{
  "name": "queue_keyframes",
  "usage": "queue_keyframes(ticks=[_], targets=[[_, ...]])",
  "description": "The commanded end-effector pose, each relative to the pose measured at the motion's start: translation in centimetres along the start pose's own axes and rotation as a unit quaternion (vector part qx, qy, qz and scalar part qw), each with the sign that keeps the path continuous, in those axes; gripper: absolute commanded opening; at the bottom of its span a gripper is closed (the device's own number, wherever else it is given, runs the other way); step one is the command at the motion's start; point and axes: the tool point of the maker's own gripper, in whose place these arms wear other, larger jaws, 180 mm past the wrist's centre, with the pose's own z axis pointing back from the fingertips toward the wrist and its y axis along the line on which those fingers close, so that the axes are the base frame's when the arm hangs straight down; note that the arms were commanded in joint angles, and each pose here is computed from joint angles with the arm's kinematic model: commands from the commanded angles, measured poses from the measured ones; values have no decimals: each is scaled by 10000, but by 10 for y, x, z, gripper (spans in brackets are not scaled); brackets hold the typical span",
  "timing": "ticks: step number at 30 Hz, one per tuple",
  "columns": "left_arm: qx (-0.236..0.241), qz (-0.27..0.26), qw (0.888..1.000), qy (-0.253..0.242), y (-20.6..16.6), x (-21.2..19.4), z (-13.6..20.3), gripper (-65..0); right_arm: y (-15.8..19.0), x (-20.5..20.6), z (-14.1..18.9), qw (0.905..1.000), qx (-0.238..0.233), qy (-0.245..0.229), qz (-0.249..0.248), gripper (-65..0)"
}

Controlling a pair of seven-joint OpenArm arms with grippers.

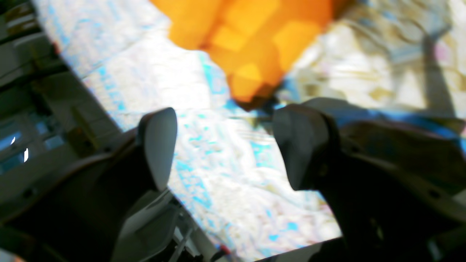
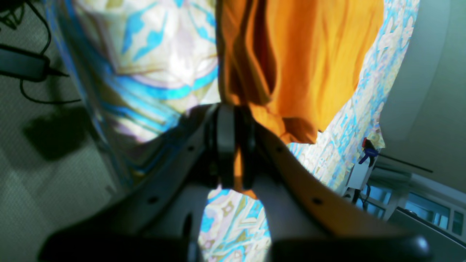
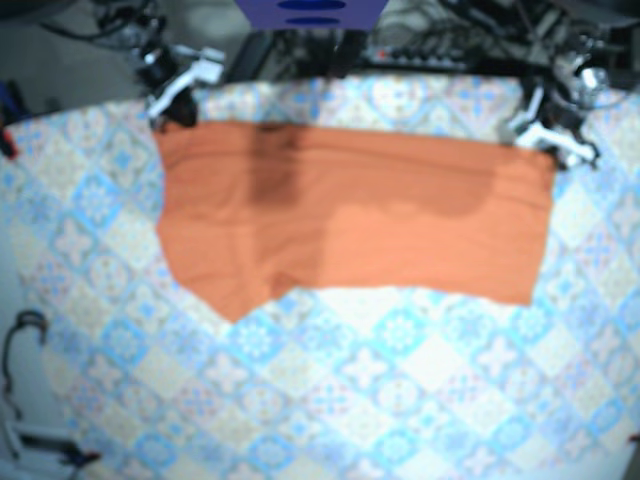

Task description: Fold the T-shirt properly

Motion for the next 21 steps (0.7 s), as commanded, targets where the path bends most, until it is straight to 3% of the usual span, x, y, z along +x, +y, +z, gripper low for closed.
queue_keyframes(ticks=[1, 5, 13, 21], targets=[[211, -55, 9998, -5, 15, 0, 0, -213, -7, -1, 2, 9999, -125, -34, 44, -627], [256, -56, 9997, -20, 19, 2, -1, -213, -7, -1, 2, 9999, -125, -34, 44, -627], [147, 15, 9989, 442, 15, -32, -18, -213, -7, -1, 2, 9999, -127, -27, 44, -627], [151, 32, 9989, 438, 15, -31, -19, -213, -7, -1, 2, 9999, -127, -27, 44, -627]])
